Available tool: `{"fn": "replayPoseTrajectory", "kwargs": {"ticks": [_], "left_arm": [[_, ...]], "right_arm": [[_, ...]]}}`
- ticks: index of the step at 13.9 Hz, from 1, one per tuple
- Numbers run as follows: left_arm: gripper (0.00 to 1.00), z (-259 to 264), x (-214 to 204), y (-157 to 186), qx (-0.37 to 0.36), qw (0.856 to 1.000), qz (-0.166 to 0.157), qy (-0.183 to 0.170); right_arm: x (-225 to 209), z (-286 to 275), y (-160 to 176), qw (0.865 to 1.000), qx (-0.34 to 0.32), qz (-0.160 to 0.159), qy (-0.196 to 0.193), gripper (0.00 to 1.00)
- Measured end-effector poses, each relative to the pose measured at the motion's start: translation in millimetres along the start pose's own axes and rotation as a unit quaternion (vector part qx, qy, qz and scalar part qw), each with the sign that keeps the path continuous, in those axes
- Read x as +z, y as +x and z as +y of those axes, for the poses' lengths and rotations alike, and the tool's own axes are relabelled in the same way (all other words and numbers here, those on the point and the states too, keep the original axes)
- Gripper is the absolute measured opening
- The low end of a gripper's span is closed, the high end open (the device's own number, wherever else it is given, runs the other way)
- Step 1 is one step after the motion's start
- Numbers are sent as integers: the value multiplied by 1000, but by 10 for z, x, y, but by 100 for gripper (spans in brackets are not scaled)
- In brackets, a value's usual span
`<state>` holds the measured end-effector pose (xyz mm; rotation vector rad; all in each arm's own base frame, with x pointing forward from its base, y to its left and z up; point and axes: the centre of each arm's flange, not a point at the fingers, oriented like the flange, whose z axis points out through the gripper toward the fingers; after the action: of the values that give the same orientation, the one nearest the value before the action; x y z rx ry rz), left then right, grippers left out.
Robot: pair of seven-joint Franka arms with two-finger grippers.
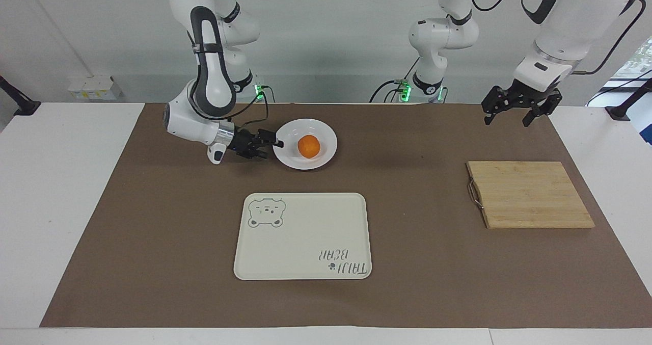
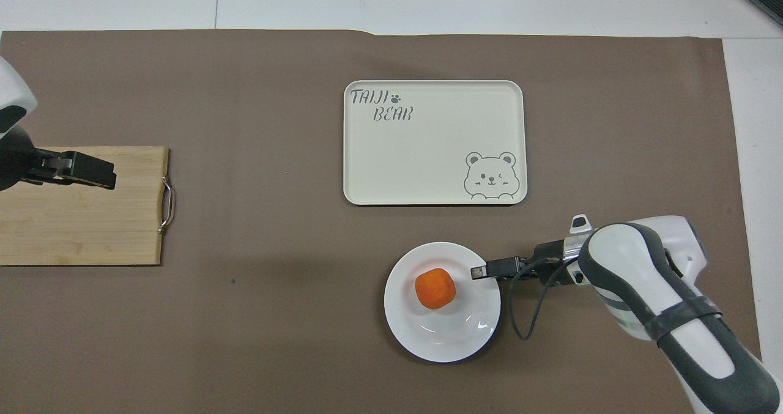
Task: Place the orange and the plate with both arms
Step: 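Grip the plate rim with the right gripper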
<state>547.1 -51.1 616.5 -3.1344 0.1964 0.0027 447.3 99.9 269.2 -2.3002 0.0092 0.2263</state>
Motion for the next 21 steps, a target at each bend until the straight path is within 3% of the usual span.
{"fn": "replayPoseTrajectory", "kwargs": {"ticks": [9,10,16,17,21], "left_arm": [[100,0,0,0,0,1000,0,0],[100,0,0,0,0,1000,0,0],[100,0,0,0,0,1000,0,0],[100,0,0,0,0,1000,0,0],[100,0,0,0,0,1000,0,0]], "right_arm": [[138,138,-156,1000,13,-17,-2,96],[145,147,-165,1000,14,-17,-1,87],[142,183,-183,999,30,-17,0,15],[141,162,-186,999,29,-19,5,7],[101,86,-131,1000,3,0,22,6]]}}
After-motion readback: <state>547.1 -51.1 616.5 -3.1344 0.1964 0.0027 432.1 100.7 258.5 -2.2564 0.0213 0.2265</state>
